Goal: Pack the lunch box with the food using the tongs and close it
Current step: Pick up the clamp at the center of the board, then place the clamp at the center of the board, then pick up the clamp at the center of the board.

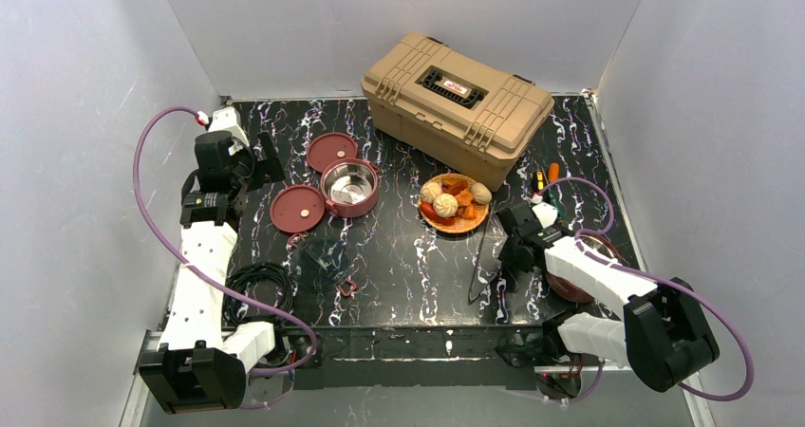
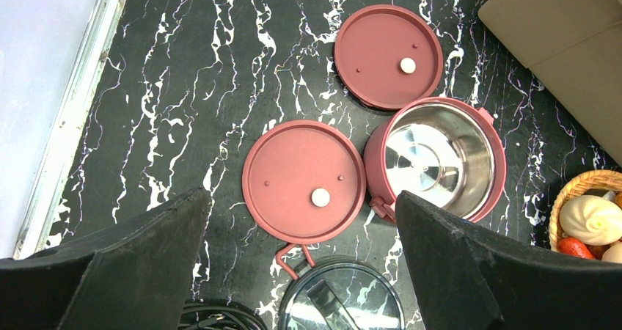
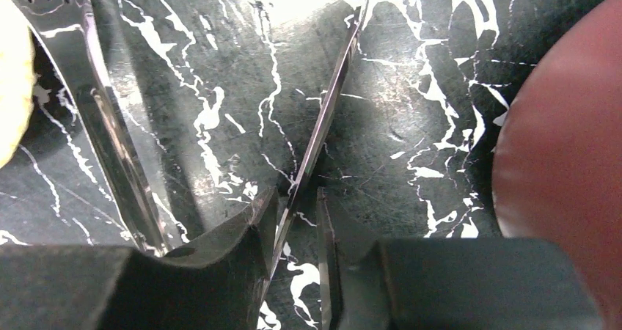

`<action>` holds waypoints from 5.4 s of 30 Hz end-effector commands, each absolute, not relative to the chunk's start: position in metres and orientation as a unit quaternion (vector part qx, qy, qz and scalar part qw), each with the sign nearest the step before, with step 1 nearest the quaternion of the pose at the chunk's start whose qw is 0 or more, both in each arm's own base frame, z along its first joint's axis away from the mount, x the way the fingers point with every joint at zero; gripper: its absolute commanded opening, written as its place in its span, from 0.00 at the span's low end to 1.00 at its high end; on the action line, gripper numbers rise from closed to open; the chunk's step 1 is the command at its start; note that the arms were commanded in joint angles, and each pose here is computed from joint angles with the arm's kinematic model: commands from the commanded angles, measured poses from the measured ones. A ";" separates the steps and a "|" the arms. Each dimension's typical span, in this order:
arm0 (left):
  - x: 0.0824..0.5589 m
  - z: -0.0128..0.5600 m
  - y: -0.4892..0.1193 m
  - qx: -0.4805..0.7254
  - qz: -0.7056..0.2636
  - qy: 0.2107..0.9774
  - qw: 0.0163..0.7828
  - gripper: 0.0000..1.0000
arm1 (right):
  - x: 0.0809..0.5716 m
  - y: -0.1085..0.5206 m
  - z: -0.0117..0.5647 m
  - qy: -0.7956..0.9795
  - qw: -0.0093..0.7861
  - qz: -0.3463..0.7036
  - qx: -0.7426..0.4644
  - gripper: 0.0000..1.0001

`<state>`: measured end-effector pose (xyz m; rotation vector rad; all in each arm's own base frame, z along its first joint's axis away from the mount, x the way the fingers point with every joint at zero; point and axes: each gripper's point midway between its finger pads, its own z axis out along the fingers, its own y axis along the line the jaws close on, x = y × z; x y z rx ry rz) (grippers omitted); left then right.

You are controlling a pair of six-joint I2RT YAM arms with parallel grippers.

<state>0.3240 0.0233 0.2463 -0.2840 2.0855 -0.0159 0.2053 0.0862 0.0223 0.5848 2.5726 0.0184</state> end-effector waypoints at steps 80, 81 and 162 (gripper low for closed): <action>0.329 0.245 0.014 -0.106 -0.025 0.865 0.489 0.98 | 0.152 0.295 0.055 0.872 0.303 0.201 -0.328 0.94; 0.329 0.244 0.013 -0.106 -0.025 0.866 0.489 0.98 | 0.150 0.295 0.055 0.871 0.306 0.201 -0.329 0.95; 0.330 0.246 0.001 -0.102 -0.060 0.867 0.484 0.98 | 0.207 0.209 0.225 0.918 0.376 0.001 -0.127 0.51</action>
